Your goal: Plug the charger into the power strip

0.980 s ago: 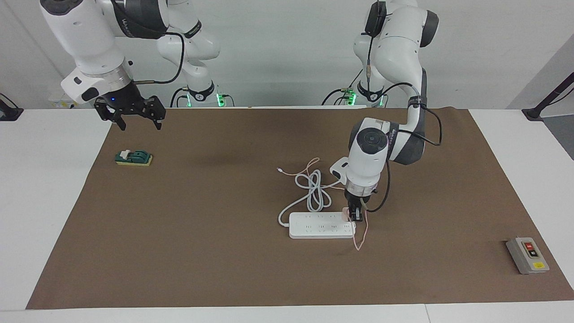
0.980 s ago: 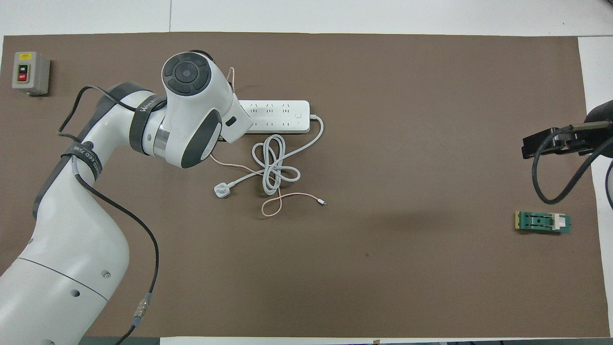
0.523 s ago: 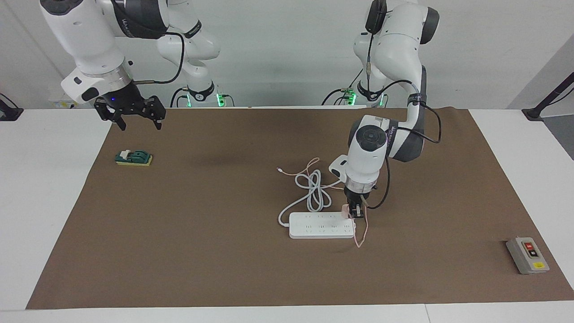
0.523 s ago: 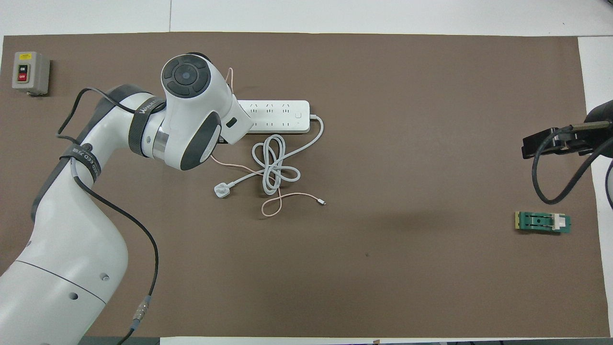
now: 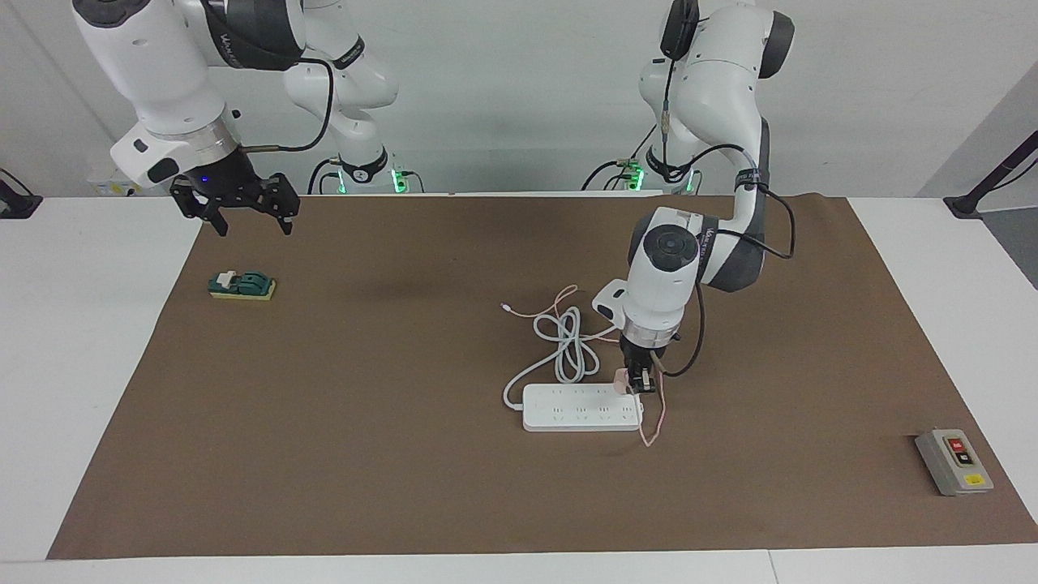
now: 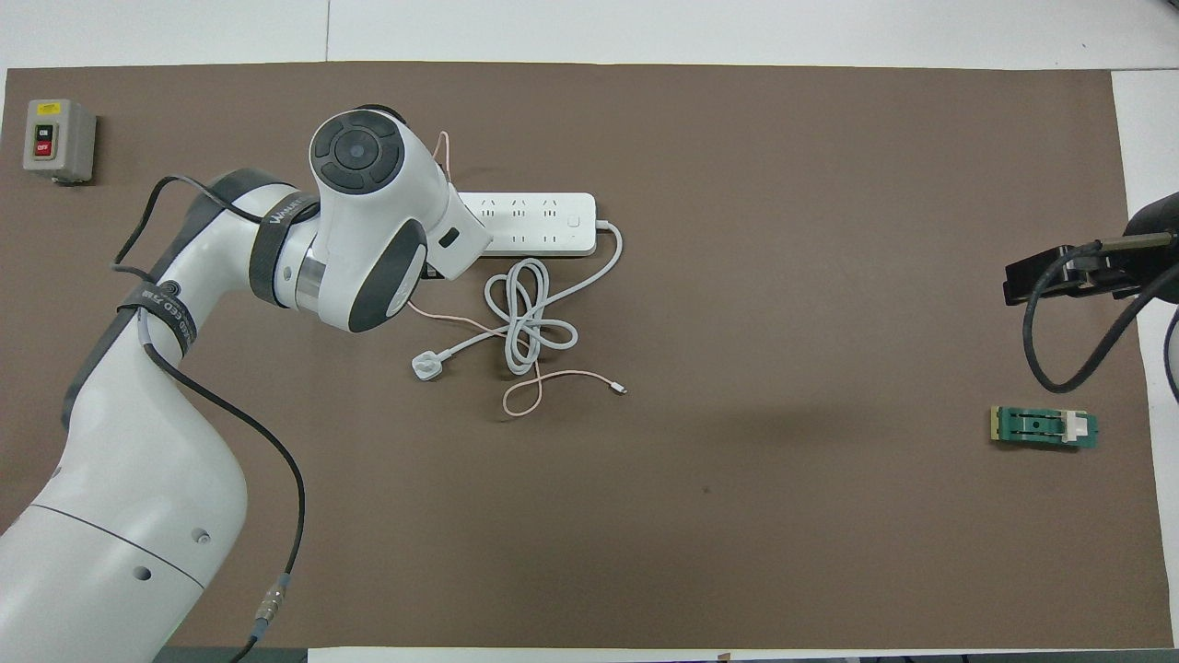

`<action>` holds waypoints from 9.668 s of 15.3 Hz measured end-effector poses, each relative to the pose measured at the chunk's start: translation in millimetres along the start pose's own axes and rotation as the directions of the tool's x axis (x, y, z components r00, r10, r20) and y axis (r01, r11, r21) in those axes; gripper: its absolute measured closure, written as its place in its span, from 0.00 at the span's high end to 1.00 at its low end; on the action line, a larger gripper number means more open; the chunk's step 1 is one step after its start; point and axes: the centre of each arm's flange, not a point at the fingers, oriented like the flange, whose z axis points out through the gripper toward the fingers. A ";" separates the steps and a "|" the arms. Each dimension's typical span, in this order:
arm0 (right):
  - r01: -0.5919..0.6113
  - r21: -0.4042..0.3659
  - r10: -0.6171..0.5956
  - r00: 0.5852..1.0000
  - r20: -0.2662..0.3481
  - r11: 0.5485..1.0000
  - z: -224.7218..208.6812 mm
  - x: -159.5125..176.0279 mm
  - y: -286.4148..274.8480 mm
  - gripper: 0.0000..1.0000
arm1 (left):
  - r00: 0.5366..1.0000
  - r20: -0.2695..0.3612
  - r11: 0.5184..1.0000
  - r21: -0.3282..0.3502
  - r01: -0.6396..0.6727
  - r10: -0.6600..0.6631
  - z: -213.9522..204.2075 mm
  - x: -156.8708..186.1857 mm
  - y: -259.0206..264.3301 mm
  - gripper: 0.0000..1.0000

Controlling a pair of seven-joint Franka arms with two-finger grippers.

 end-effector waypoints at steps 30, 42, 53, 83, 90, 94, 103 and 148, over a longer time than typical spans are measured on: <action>0.002 0.000 -0.002 1.000 0.000 1.000 0.0 0.0 -0.8 1.00 | 0.998 0.001 0.997 0.025 -0.069 0.069 1.0 -8.1 -5.6 0.30; 0.002 0.000 -0.002 1.000 0.000 1.000 -0.1 0.0 -1.0 1.00 | 0.999 -0.019 0.999 -0.013 -0.047 0.047 -1.4 -6.8 -4.5 0.30; 0.002 0.000 -0.002 1.000 0.001 1.000 0.0 -0.1 -1.0 1.00 | 0.999 -0.017 0.999 -0.018 -0.040 0.040 -10.9 -5.8 -16.8 0.30; 0.008 -0.001 -0.008 1.000 -0.003 1.000 -1.7 -0.9 -4.4 1.00 | 0.998 -0.013 0.997 -0.045 -0.064 0.064 6.2 -2.7 -8.1 0.30; 0.008 -0.001 -0.008 1.000 -0.007 1.000 -3.7 -1.8 -4.4 1.00 | 0.997 -0.017 0.997 -0.037 -0.070 0.069 11.8 -3.3 -6.5 0.30; 0.008 -0.001 -0.008 1.000 -0.007 1.000 -3.7 -1.8 -4.4 1.00 | 0.997 -0.014 0.996 -0.051 -0.075 0.075 12.0 -2.5 -9.0 0.30; 0.008 -0.001 -0.008 1.000 -0.007 1.000 -4.1 -2.0 -4.4 1.00 | 0.996 -0.007 0.991 -0.096 -0.092 0.092 16.3 -0.4 -18.5 0.30; 0.007 -0.001 -0.007 1.000 -0.008 1.000 -4.8 -2.5 -4.1 1.00 | 0.826 -0.047 0.826 -0.091 0.557 -0.562 -283.3 -186.2 18.7 1.00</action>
